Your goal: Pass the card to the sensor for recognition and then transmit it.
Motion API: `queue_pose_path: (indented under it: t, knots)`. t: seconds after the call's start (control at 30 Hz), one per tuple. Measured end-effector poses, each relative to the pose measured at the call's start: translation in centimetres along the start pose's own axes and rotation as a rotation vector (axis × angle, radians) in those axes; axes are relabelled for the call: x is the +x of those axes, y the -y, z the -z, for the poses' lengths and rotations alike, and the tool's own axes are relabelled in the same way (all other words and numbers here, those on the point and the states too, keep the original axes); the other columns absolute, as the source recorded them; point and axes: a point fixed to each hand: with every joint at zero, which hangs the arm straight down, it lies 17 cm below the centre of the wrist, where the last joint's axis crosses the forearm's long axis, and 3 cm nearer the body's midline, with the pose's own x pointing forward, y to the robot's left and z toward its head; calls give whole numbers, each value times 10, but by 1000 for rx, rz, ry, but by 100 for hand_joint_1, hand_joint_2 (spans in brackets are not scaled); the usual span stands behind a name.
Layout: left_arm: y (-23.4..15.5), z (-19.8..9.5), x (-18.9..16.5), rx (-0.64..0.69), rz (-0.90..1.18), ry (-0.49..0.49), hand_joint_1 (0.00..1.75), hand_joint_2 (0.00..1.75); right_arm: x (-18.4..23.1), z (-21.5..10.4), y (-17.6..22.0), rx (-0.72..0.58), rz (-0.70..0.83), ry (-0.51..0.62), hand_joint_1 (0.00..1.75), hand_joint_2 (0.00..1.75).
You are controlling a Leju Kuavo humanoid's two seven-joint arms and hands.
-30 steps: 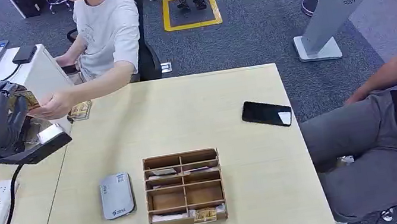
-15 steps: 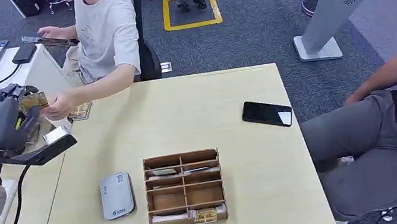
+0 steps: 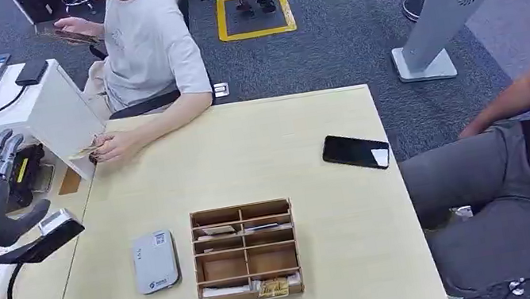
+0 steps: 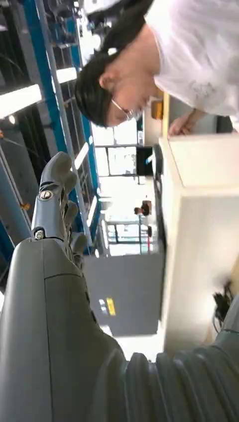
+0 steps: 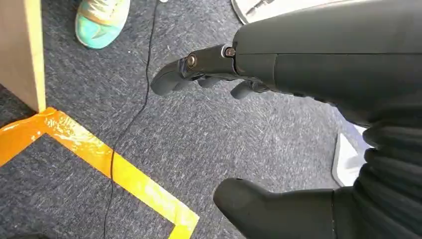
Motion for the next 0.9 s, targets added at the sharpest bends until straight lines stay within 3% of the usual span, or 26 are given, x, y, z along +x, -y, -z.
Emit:
queue_pose_path:
  t: [0.13,0.4,0.63,0.9]
  knots:
    - [-1,-35,-30,1,-11,-59,0,175,-7,-3,-5,-3,17,-6,0,175]
    - [2,-117,-105,10,-90,-280,0,175,-20,-8,-13,11,54,-31,0,175]
    - [1,-149,-137,-3,-66,-397,0,175,-21,-8,-10,10,59,-33,0,175]
    - [-1,-161,-147,9,-73,-447,0,175,-21,-7,-6,-4,59,-30,0,175]
